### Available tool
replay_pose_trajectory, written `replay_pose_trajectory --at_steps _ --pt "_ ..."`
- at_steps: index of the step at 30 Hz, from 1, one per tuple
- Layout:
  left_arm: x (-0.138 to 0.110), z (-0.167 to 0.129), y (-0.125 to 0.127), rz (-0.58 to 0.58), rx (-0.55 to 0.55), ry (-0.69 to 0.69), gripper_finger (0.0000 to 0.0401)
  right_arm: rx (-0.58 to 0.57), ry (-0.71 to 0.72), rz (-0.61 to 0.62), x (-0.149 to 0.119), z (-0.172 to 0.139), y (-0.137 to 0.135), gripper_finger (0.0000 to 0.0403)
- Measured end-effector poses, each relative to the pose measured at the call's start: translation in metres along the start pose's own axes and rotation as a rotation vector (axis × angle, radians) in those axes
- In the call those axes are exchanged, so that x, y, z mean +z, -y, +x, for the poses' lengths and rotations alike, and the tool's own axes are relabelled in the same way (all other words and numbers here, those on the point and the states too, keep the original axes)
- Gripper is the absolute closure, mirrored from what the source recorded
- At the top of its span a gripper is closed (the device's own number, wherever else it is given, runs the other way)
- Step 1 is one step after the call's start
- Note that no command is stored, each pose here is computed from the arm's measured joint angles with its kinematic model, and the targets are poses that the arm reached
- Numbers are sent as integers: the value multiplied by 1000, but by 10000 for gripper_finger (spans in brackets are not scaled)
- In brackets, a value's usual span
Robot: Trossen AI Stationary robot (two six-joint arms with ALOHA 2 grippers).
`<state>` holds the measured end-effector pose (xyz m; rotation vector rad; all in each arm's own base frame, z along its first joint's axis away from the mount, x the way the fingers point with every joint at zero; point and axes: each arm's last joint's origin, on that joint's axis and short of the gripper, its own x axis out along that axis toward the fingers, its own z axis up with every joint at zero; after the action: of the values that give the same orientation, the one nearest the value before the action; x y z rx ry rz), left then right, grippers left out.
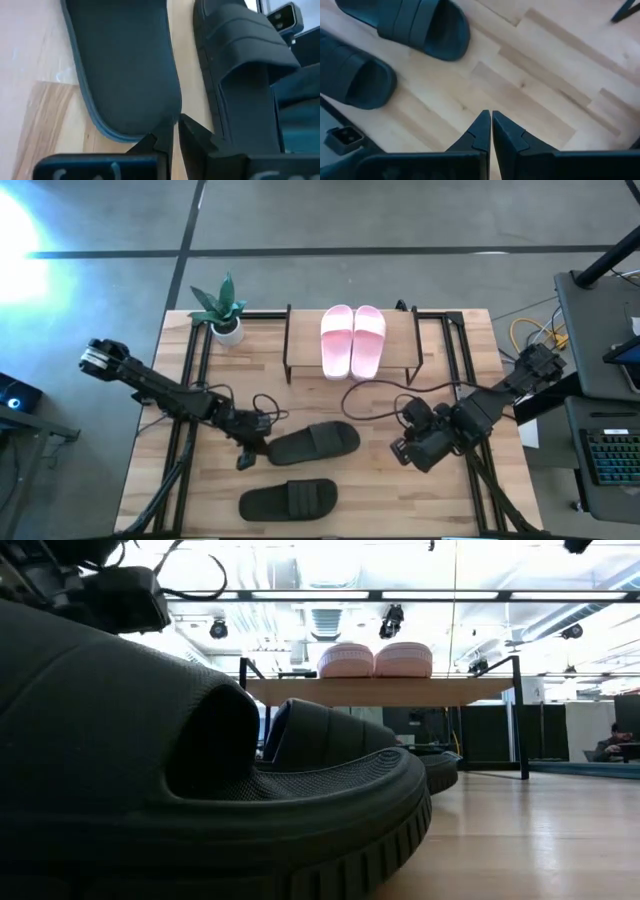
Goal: Pick and place slides into the shelf
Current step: Put the top black slipper under the shelf
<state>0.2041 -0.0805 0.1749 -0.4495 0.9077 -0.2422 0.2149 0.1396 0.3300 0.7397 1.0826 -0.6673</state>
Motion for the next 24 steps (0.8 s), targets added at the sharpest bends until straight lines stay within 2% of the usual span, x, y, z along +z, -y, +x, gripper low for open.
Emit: replay_pose_trajectory --at_steps 3,8,12,15,20,24 --pt "-3 1 2 6 -1 -10 388 21 -16 49 -6 -1 -2 394" --pt "-16 3 -4 -15 80 -58 388 87 -50 60 -15 16 -21 394" --pt "-18 4 -7 -81 99 -56 388 108 -85 29 -25 47 -35 394" --pt "-17 3 -8 -150 137 -24 388 151 -86 48 -33 71 -41 394" --pt "-16 3 -9 -192 188 21 388 230 -48 187 -37 115 -45 394" --pt "-16 3 -10 -192 198 28 388 311 -30 248 -37 149 -51 394"
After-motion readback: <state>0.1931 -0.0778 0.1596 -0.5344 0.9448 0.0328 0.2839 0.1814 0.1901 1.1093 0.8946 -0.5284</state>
